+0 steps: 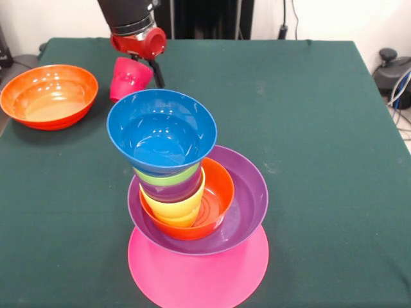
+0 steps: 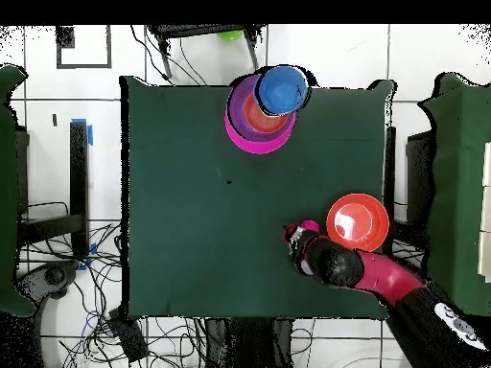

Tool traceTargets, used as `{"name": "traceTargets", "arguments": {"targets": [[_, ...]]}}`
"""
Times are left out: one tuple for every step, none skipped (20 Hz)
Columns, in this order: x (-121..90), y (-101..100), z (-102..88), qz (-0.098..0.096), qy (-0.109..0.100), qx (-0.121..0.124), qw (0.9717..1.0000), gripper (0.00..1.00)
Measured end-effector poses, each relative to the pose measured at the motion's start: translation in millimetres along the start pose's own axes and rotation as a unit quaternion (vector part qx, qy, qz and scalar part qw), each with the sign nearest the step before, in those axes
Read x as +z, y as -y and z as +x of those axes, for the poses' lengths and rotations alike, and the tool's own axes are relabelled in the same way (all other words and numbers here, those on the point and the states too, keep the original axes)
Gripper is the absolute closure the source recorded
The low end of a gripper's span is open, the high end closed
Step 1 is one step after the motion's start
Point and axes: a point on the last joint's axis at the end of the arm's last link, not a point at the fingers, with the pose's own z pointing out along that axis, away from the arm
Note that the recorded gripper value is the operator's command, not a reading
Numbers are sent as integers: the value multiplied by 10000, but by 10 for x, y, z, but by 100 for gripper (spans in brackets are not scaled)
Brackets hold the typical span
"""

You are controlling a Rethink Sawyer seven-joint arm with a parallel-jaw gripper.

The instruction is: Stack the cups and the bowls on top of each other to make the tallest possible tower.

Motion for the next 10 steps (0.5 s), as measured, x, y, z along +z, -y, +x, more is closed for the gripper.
{"name": "traceTargets", "arguments": {"targets": [[-5, 16, -2, 18, 6, 7, 10000, 0], [-29, 65, -12, 80, 31, 26, 10000, 0], [-42, 85, -21, 105, 48, 33, 9999, 0], [-86, 134, -52, 164, 108, 52, 9998, 100], [-94, 142, -59, 175, 136, 52, 9997, 100], [-102, 151, -67, 185, 165, 53, 9997, 100], [-110, 159, -74, 196, 193, 54, 9996, 100], [-121, 163, -89, 202, 249, 48, 9995, 100], [-131, 158, -106, 199, 318, 38, 9993, 100], [-141, 154, -123, 196, 388, 27, 9991, 100]]}}
